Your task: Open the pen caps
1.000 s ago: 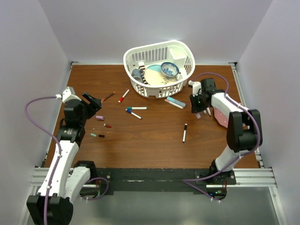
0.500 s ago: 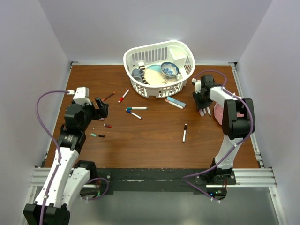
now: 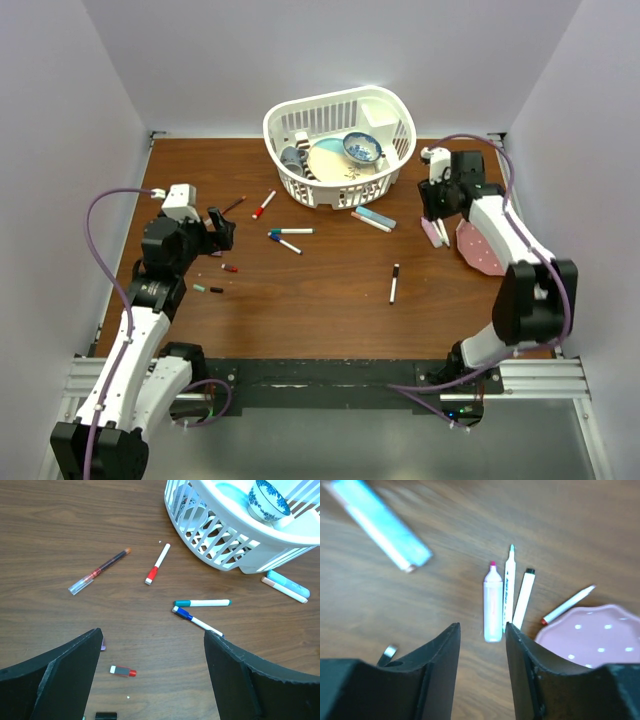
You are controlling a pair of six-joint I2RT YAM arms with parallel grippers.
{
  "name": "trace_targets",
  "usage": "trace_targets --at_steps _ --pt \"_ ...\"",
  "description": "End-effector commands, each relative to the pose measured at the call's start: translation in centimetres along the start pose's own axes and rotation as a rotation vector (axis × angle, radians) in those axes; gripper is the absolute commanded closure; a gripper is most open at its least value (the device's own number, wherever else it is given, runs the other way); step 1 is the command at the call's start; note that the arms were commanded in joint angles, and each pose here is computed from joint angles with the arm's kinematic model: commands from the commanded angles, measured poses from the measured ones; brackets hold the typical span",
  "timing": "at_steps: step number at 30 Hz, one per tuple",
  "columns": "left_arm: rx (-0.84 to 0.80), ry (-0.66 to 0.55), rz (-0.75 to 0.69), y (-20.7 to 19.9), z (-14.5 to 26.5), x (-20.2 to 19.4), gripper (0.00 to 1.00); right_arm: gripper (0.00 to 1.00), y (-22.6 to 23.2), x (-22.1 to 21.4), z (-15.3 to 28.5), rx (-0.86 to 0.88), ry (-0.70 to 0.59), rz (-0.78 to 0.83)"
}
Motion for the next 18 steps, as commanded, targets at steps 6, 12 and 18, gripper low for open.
trace_targets --at_steps 6,12,18 --pt "-0.042 -0.045 -0.036 -0.5 -0.2 1.1 0.12 0.17 1.5 1.9 10.1 -0.051 -0.398 0.161" --pt "-0.044 -0.045 -0.038 -0.5 -0.2 1.0 0.12 0.04 6.9 -1.0 7.9 0.451 -0.193 0.129" --pt "-0.041 -0.047 -0.038 -0.4 -0.2 1.1 0.12 0.13 10.6 -4.3 5.7 0.332 0.017 0.249"
Point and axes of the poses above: each gripper's point midway between its finger pads, its own z axis back along the fingers, its own y axis along the line the jaws close on, x = y × z, the point moved 6 cm from there along z, back along the fingers, and after that the axes turned 6 degrees about z, right-handed, at the moved point
